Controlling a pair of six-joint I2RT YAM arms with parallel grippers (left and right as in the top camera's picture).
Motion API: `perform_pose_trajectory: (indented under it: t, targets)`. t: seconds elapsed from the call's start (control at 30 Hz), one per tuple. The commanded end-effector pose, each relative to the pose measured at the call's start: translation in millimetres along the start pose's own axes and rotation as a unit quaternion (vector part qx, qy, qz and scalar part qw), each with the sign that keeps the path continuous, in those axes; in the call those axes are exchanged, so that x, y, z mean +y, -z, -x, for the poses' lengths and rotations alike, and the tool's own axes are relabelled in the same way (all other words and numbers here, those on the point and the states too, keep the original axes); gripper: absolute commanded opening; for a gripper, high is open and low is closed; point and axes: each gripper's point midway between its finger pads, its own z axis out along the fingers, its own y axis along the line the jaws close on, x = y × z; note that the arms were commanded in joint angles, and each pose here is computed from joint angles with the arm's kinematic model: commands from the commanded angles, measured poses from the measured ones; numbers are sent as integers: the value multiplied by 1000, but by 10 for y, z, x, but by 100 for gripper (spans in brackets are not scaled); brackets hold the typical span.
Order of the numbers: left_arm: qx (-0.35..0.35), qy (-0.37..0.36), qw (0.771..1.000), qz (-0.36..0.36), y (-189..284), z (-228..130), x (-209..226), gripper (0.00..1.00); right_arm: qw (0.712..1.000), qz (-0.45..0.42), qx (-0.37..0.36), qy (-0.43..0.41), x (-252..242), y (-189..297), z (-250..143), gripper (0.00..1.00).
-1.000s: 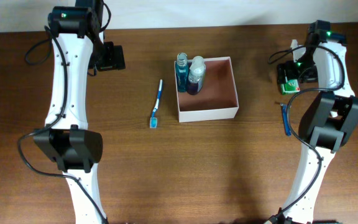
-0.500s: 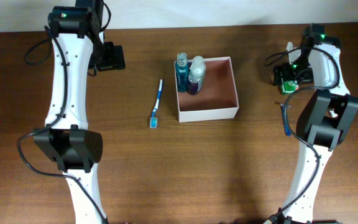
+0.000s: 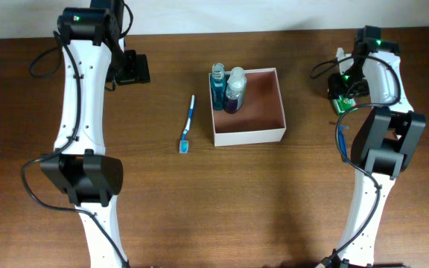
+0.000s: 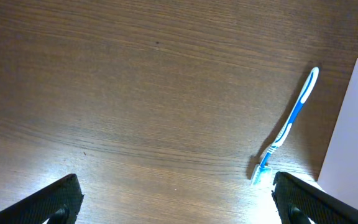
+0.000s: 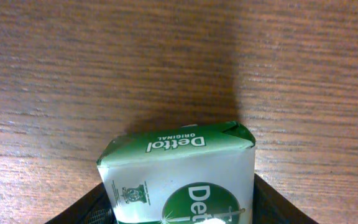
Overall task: Pack container
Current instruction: 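Lower the right gripper and close it on the Dettol soap bar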
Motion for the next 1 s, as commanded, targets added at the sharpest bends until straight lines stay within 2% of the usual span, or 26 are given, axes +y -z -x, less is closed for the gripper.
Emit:
perform_pose_trajectory:
  t: [0.0, 0.03, 0.1, 0.13, 0.4, 0.47, 0.53, 0.7, 0.73, 0.8, 0.97]
  targets:
    - [-2, 6, 1000, -4, 24, -1, 4, 99, 1000, 7, 18, 1, 35, -109, -77, 58]
    - [-2, 6, 1000, -4, 24, -1, 4, 99, 1000, 5, 20, 1, 27, -108, -90, 59]
    - [-2, 6, 1000, -4, 24, -1, 4, 99, 999, -8, 31, 1, -14, -106, -135, 77]
    - [-2, 6, 1000, -4, 24, -1, 4, 99, 999, -12, 37, 6, -27, -104, -163, 82]
    - [-2, 6, 1000, -4, 24, -1, 4, 99, 997, -5, 64, 37, 1, -91, -290, 81]
    - [-2, 6, 1000, -4, 24, -1, 4, 99, 997, -5, 64, 36, 2, -91, -292, 78]
    - [-2, 6, 1000, -4, 24, -1, 4, 99, 997, -5, 66, 36, 4, -92, -303, 62]
    - [-2, 6, 1000, -4, 24, -1, 4, 99, 997, -3, 71, 35, 12, -89, -327, 45]
    - [-2, 6, 1000, -4, 24, -1, 4, 99, 997, -2, 72, 34, 17, -88, -333, 37]
    - [-2, 6, 1000, -4, 24, -1, 4, 99, 997, 7, 74, 34, 47, -87, -346, 29]
    - [-2, 6, 1000, -4, 24, -1, 4, 99, 997, 7, 71, -22, 73, -47, -322, 29]
